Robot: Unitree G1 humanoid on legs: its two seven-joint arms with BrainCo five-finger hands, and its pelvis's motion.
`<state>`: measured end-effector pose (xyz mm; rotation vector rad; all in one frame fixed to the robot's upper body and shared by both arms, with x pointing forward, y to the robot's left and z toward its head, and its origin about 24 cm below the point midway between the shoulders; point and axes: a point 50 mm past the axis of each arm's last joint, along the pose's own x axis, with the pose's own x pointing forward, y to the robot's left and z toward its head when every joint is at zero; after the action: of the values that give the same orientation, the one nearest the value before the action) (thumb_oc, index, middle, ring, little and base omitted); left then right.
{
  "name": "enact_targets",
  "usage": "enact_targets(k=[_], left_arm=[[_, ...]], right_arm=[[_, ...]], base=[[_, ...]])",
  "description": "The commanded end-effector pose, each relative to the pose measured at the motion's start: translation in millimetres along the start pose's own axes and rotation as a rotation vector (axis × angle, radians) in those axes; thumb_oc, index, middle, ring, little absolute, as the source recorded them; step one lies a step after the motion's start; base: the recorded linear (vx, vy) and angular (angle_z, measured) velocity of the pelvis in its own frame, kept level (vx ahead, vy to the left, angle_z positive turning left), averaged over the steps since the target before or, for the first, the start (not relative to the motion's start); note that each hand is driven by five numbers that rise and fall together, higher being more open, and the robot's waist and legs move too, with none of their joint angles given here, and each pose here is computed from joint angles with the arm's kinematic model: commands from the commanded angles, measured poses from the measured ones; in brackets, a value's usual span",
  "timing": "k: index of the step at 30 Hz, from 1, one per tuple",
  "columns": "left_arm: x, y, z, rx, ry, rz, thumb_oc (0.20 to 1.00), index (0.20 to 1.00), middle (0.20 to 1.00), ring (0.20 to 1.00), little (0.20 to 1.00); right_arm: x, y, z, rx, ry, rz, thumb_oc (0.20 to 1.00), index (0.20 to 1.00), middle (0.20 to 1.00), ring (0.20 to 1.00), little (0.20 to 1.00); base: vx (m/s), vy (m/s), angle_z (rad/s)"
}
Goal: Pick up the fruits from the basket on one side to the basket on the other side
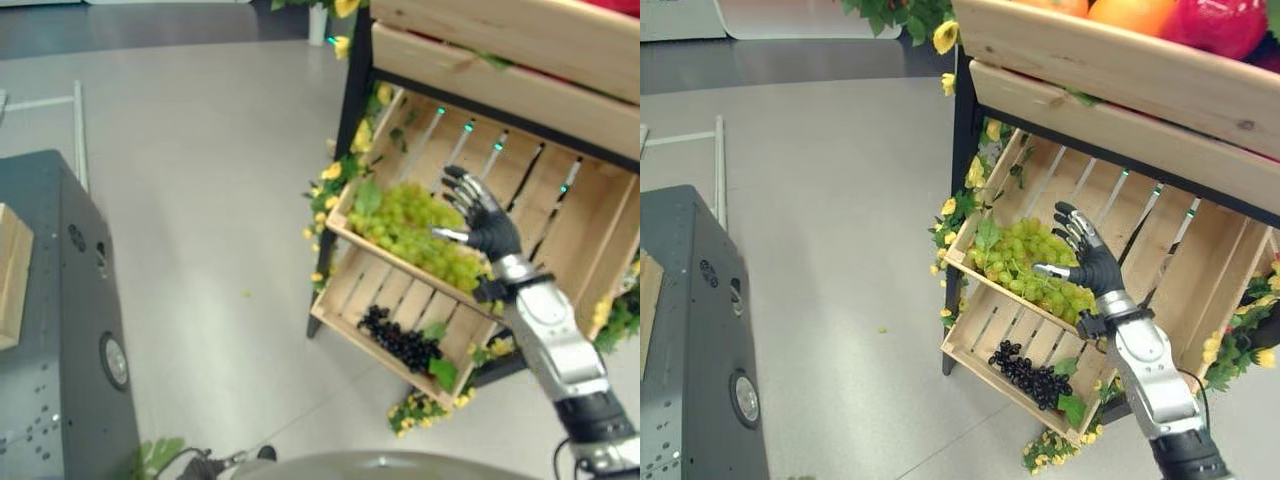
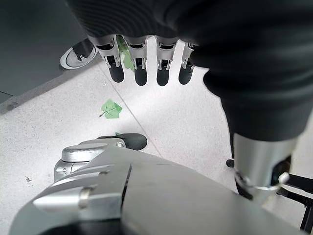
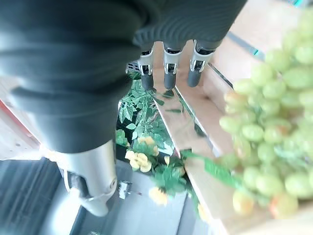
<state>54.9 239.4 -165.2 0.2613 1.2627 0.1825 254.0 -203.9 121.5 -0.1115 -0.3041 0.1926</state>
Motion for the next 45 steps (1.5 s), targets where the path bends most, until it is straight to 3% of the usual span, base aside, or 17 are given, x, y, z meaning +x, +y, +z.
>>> enact_targets(k=[1,10,25,38,45], left_arm=[[2.0,-18.1,15.4,0.078,-0.035,-0.026,1.000,1.000,1.000,1.000,1.000],[1.8,-19.5,18.2,0.066,-0.054,-0.005,1.000,1.000,1.000,1.000,1.000],[2.6,-18.8,28.5,0.067,-0.099,0.000,1.000,1.000,1.000,1.000,1.000],[2.6,-22.3,35.3,0.085,-0.129,-0.013,1.000,1.000,1.000,1.000,1.000],[2.1,-26.2,36.2,0.100,-0.139,-0.023,1.000,1.000,1.000,1.000,1.000]], right_arm=[[-2.6,-1.7,30.9,-0.018,-0.179,-0.014,1.000,1.000,1.000,1.000,1.000],[-29.0,19.0,26.9,0.032,-0.164,0.036,1.000,1.000,1.000,1.000,1.000],[-58.3,54.2,15.9,0.197,-0.059,0.289,1.000,1.000,1.000,1.000,1.000],[-63.8,53.1,-14.0,-0.008,0.091,0.316,1.000,1.000,1.000,1.000,1.000],[-75.0,54.2,-53.1,-0.094,0.266,0.325,1.000,1.000,1.000,1.000,1.000]], base=[[0.00,0.000,0.00],[0.00,0.004,0.00],[-0.01,0.014,0.00],[0.00,0.006,0.00],[0.00,0.000,0.00]])
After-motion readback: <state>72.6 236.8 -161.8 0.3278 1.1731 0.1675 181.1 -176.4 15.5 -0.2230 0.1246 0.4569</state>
